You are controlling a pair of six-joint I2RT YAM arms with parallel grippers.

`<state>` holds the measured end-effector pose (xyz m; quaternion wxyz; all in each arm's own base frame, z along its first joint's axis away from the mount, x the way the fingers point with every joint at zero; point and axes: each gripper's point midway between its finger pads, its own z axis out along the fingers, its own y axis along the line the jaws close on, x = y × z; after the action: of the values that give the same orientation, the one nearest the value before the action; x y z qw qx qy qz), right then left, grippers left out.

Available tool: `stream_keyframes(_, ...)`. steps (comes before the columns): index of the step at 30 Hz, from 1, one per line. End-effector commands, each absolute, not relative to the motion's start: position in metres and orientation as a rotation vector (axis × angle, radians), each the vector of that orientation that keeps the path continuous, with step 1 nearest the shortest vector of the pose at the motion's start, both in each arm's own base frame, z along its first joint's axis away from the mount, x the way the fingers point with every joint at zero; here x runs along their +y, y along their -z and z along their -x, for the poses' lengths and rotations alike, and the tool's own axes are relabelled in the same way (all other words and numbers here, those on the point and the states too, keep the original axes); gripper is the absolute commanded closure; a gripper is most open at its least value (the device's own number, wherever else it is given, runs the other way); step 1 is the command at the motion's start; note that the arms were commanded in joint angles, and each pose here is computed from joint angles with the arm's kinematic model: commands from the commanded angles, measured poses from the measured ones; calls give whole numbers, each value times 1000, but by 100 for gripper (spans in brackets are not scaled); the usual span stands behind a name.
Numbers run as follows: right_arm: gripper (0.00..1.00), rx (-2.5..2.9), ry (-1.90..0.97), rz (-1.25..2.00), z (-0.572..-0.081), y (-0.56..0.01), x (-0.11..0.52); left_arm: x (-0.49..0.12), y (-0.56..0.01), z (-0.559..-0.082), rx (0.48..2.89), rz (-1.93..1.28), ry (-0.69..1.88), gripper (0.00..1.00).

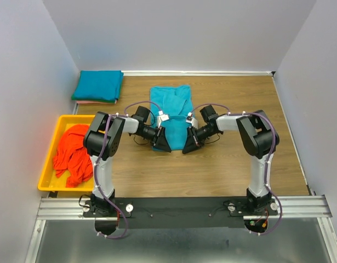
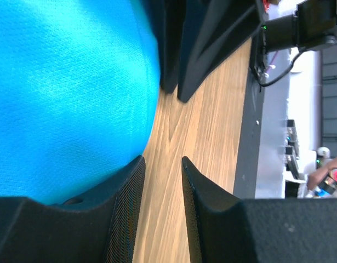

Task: Fold and stack the t-shirts
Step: Fold the tshirt

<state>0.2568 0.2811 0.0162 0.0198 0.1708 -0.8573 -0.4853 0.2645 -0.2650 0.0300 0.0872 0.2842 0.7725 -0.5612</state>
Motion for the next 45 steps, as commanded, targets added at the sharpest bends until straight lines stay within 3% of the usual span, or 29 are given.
stream_keyframes(1,74,-2677,1449,-494,-248,9,265,-238,11,-257,2395,-904,1573,57)
stream_keyframes(9,76,-2643,1595,-530,-256,-26,270,-234,-11,-242,2265,-1050,1718,51)
stream_keyframes(17,73,-2673,1789,-683,-280,-106,284,-232,-64,-257,2157,-1136,1598,47)
stream_keyframes(38,74,-2841,1367,-577,-278,10,254,-182,8,-274,2432,-891,1534,49)
stream_keyframes(45,68,-2898,1506,-749,-293,-55,262,-179,-57,-318,2229,-1085,1249,42)
